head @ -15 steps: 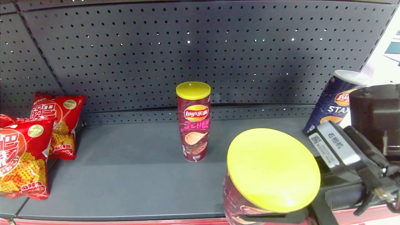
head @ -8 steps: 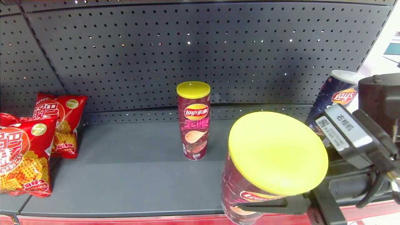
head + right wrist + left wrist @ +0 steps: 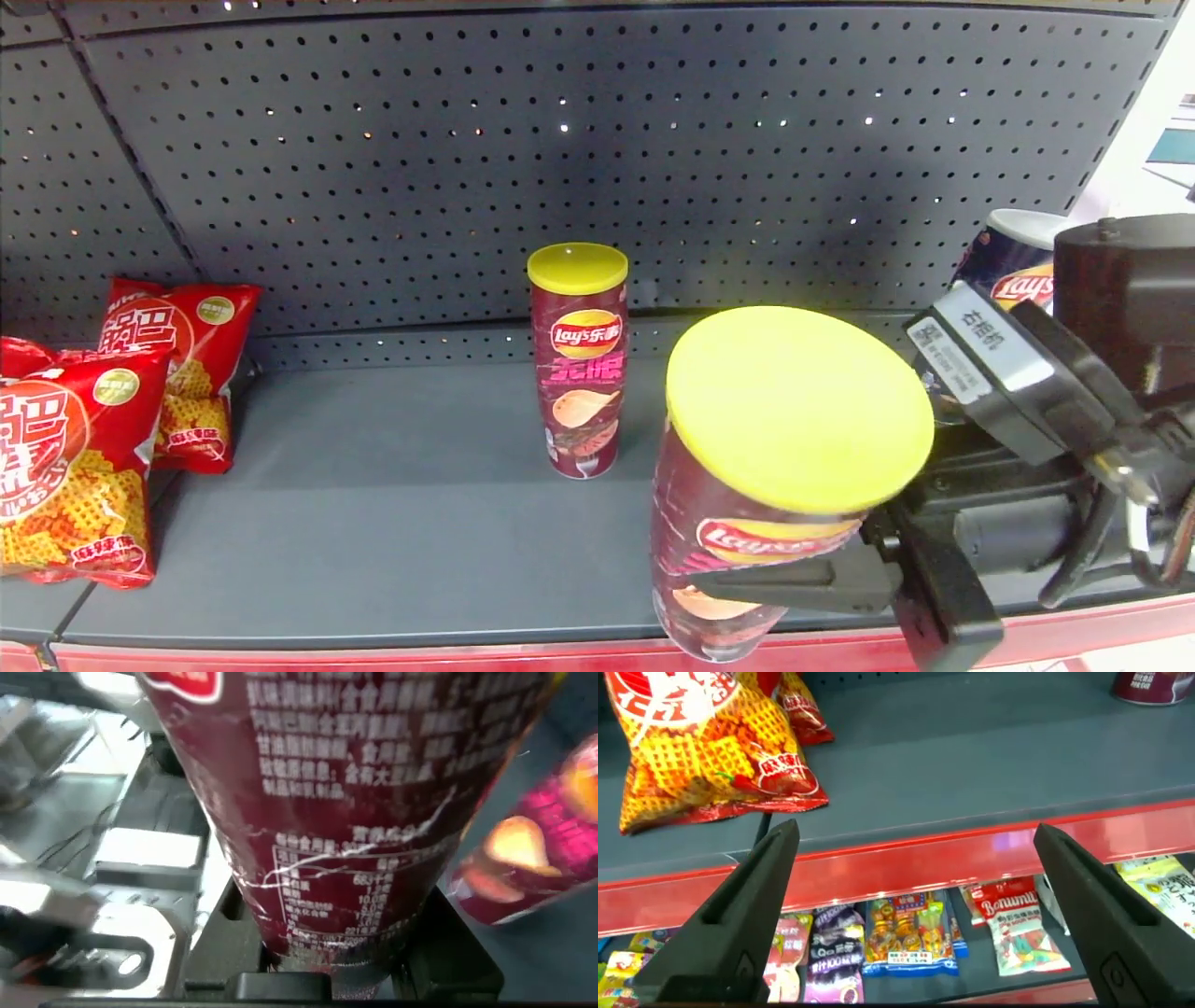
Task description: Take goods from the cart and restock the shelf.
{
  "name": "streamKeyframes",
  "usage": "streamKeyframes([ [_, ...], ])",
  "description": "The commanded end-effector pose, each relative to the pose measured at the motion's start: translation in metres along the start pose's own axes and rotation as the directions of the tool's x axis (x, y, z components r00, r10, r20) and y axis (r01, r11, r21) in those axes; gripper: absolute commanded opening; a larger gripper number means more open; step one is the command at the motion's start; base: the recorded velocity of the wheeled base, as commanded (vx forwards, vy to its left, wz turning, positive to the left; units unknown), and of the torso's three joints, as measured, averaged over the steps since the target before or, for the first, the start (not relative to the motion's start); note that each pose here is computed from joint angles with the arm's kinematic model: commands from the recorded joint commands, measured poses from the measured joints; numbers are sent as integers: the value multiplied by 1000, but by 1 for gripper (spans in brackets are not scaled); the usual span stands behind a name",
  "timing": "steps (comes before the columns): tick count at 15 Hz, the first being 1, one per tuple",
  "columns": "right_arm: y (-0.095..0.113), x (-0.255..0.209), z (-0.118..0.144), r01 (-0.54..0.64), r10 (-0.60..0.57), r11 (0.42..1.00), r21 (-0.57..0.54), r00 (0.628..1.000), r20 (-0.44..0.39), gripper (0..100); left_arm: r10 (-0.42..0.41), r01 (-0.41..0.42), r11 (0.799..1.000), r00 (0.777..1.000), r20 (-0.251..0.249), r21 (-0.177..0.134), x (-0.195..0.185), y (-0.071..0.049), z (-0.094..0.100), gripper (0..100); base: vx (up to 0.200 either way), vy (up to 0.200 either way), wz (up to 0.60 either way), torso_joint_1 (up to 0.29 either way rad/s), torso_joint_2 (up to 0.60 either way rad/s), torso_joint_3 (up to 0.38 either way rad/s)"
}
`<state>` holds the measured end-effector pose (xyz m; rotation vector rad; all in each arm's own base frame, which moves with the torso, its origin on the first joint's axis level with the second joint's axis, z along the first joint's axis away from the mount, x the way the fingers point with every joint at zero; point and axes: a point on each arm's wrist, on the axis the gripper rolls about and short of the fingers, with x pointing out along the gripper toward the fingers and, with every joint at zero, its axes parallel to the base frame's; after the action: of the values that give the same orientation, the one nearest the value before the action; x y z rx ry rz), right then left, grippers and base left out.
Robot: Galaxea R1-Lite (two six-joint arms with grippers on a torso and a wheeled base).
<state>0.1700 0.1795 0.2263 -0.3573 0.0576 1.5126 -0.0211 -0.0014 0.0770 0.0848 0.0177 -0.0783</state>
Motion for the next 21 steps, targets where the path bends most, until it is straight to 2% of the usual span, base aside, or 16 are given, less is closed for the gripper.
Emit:
streamKeyframes([
  [1,-4,3,-11,15,-13,998,63,999,-33,0,-1,1,1000,1000,12,3,-1,0,0,100,0,0,0,0,0,0],
  [6,-5,2,-19,30,-25,992,120,999,-39,0,-4,4,1000,1000,17,6,-1,0,0,100,0,0,0,0,0,0],
  [10,-5,0,-16,25,-22,993,114,999,-24,0,-13,13,1000,1000,16,6,-1,0,0,100,0,0,0,0,0,0],
  [11,-5,0,-16,25,-23,993,113,999,-23,0,-23,24,1000,996,83,-4,-3,1,20,100,0,0,0,0,0,0],
  [12,-5,0,-16,24,-21,993,113,1000,-23,0,-60,64,998,988,141,-26,7,5,50,100,0,0,0,0,0,0],
  [13,-6,0,-15,24,-21,993,113,1000,-23,0,-68,78,996,984,164,-51,11,7,56,100,0,0,0,0,0,0],
  [14,-7,0,-15,22,-20,994,111,1000,-19,0,-55,67,995,986,157,-75,15,8,61,100,0,0,0,0,0,0],
  [15,-8,0,-13,25,-24,994,107,1000,-14,0,-92,98,994,988,121,-48,18,7,59,100,0,0,0,0,0,0],
  [16,-8,0,-12,26,-25,994,104,1000,-11,0,-110,115,993,989,102,-38,21,6,60,100,0,0,0,0,0,0],
  [17,-10,0,-10,32,-32,995,94,999,1,0,-157,158,987,987,39,-36,38,6,74,100,0,0,0,0,0,0],
  [18,-11,0,-11,35,-35,994,101,999,4,0,-186,186,982,982,23,-37,51,6,91,100,0,0,0,0,0,0],
  [19,-11,0,-10,36,-37,993,110,999,7,0,-258,258,965,966,18,-36,73,3,108,100,0,0,0,0,0,0],
  [20,-12,-1,-9,38,-40,992,116,999,10,0,-298,298,954,955,-3,-39,89,-1,112,100,0,0,0,0,0,0],
  [21,-14,-1,-6,44,-46,992,119,999,17,0,-343,340,939,937,-66,-55,120,-7,112,100,0,0,0,0,0,0],
])
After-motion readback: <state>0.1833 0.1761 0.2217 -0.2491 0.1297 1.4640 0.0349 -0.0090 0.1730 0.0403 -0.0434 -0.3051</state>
